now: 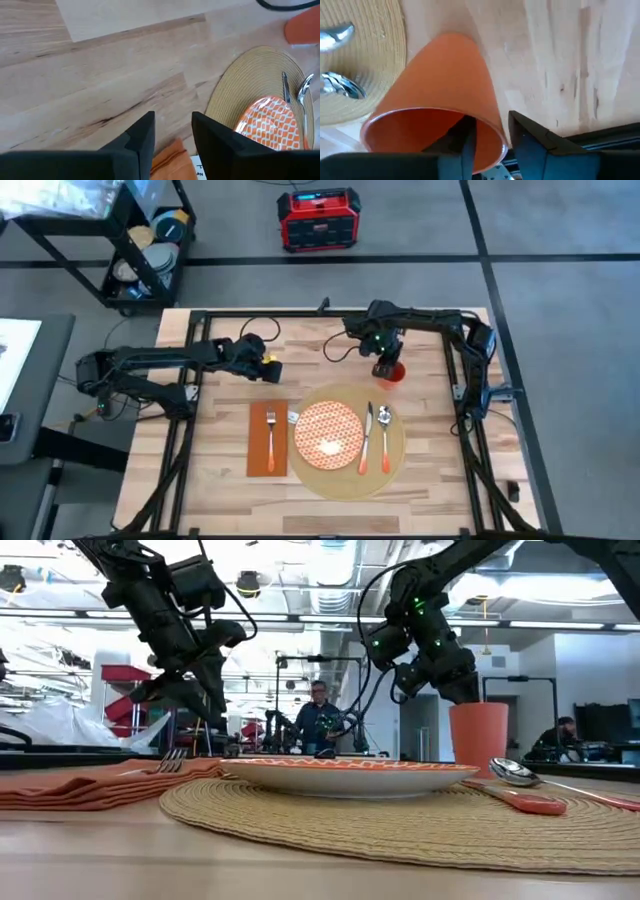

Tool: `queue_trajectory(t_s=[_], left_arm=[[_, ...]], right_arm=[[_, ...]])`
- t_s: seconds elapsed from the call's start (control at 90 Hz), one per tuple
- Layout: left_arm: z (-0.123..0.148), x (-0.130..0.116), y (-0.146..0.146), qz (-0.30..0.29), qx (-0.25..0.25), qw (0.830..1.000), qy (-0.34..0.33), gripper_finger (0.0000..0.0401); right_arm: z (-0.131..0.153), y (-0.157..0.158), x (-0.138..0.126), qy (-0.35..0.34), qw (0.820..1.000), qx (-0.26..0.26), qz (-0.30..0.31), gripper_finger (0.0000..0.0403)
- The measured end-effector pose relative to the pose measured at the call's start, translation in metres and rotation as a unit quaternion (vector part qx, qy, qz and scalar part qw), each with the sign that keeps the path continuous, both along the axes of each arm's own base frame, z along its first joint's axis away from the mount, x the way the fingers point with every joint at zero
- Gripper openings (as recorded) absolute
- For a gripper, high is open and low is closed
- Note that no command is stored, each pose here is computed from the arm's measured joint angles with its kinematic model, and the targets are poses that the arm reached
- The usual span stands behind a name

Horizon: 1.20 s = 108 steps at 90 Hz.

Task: Set table place
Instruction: Put the orange cup to the top of the brown placemat, then return to Home Position

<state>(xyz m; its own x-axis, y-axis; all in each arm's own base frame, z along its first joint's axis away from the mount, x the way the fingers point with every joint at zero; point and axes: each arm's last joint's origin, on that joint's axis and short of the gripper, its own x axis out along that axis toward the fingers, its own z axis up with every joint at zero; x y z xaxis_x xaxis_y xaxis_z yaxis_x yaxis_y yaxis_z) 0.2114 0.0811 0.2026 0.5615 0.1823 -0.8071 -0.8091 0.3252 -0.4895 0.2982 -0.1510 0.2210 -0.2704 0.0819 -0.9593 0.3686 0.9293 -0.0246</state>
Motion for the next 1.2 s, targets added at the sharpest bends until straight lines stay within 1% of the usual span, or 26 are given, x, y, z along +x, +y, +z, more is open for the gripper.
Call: queue_trajectory(t_s=[0.078,0.133,0.178,0.233,0.267,0.3,0.356,0.4,0.422,0.478,0.556,0.633,0.678,0.744,0.778,0.833,0.867,0.922,0.978,1.067,1.122,1.2], left_arm=[[0.007,0.001,0.003,0.007,0.001,0.999,-0.037,0.0114],[0.019,0.002,0.006,0.005,0.013,0.996,-0.093,0.0112],[0.034,0.003,0.009,0.0,0.038,0.989,-0.144,0.0106],[0.051,0.0,0.011,-0.022,0.094,0.975,-0.2,0.0092],[0.062,-0.002,0.013,-0.044,0.14,0.963,-0.226,0.0081],[0.071,-0.004,0.014,-0.069,0.187,0.949,-0.244,0.0068],[0.078,-0.01,0.014,-0.119,0.255,0.922,-0.266,0.0044],[0.078,-0.013,0.014,-0.156,0.286,0.903,-0.279,0.0024],[0.078,-0.014,0.014,-0.167,0.294,0.897,-0.286,0.0016],[0.074,-0.016,0.015,-0.18,0.296,0.887,-0.305,0.0005],[0.059,-0.018,0.013,-0.207,0.285,0.88,-0.318,0.0007],[0.045,-0.017,0.01,-0.219,0.3,0.862,-0.345,0.0005],[0.038,-0.017,0.008,-0.216,0.304,0.852,-0.368,0.0002],[0.024,-0.018,0.005,-0.215,0.305,0.843,-0.387,0.0001],[0.017,-0.018,0.003,-0.217,0.307,0.841,-0.39,0.0001],[0.005,-0.017,0.0,-0.221,0.302,0.842,-0.389,0.0001],[-0.003,-0.018,-0.001,-0.221,0.29,0.848,-0.385,0.0],[-0.014,-0.018,-0.003,-0.224,0.275,0.854,-0.38,0.0],[-0.02,-0.017,-0.005,-0.226,0.274,0.854,-0.381,0.0],[-0.026,-0.016,-0.006,-0.222,0.278,0.851,-0.387,0.0],[-0.026,-0.015,-0.005,-0.214,0.29,0.844,-0.398,0.0],[-0.025,-0.013,-0.004,-0.206,0.311,0.835,-0.404,0.0]], right_arm=[[0.024,0.0,0.0,-0.046,0.999,-0.022,0.005,0.0117],[0.049,0.002,-0.004,-0.09,0.995,-0.042,0.018,0.0118],[0.068,0.005,-0.01,-0.131,0.989,-0.057,0.028,0.0119],[0.093,0.014,-0.021,-0.209,0.975,-0.061,0.053,0.0119],[0.105,0.021,-0.03,-0.267,0.96,-0.056,0.07,0.0119],[0.116,0.028,-0.039,-0.332,0.938,-0.05,0.09,0.0118],[0.126,0.04,-0.055,-0.436,0.891,-0.046,0.118,0.0118],[0.126,0.049,-0.068,-0.5,0.855,-0.053,0.128,0.0118],[0.124,0.054,-0.075,-0.522,0.841,-0.06,0.124,0.0118],[0.11,0.063,-0.09,-0.559,0.821,-0.071,0.094,0.0118],[0.083,0.074,-0.11,-0.586,0.807,-0.068,0.038,0.0118],[0.058,0.083,-0.124,-0.613,0.788,-0.053,-0.016,0.0118],[0.044,0.088,-0.128,-0.628,0.776,-0.04,-0.041,0.0118],[0.022,0.096,-0.133,-0.643,0.763,-0.017,-0.065,0.0118],[0.014,0.1,-0.135,-0.652,0.755,-0.008,-0.071,0.0118],[0.004,0.106,-0.137,-0.677,0.733,0.002,-0.071,0.0118],[-0.001,0.109,-0.138,-0.692,0.719,0.001,-0.071,0.0118],[-0.01,0.113,-0.14,-0.709,0.702,-0.002,-0.074,0.0118],[-0.019,0.117,-0.143,-0.722,0.688,-0.009,-0.072,0.0118],[-0.026,0.123,-0.149,-0.749,0.659,-0.023,-0.067,0.0118],[-0.031,0.125,-0.155,-0.752,0.655,-0.027,-0.068,0.0118],[-0.037,0.128,-0.163,-0.75,0.657,-0.033,-0.071,0.0118]])
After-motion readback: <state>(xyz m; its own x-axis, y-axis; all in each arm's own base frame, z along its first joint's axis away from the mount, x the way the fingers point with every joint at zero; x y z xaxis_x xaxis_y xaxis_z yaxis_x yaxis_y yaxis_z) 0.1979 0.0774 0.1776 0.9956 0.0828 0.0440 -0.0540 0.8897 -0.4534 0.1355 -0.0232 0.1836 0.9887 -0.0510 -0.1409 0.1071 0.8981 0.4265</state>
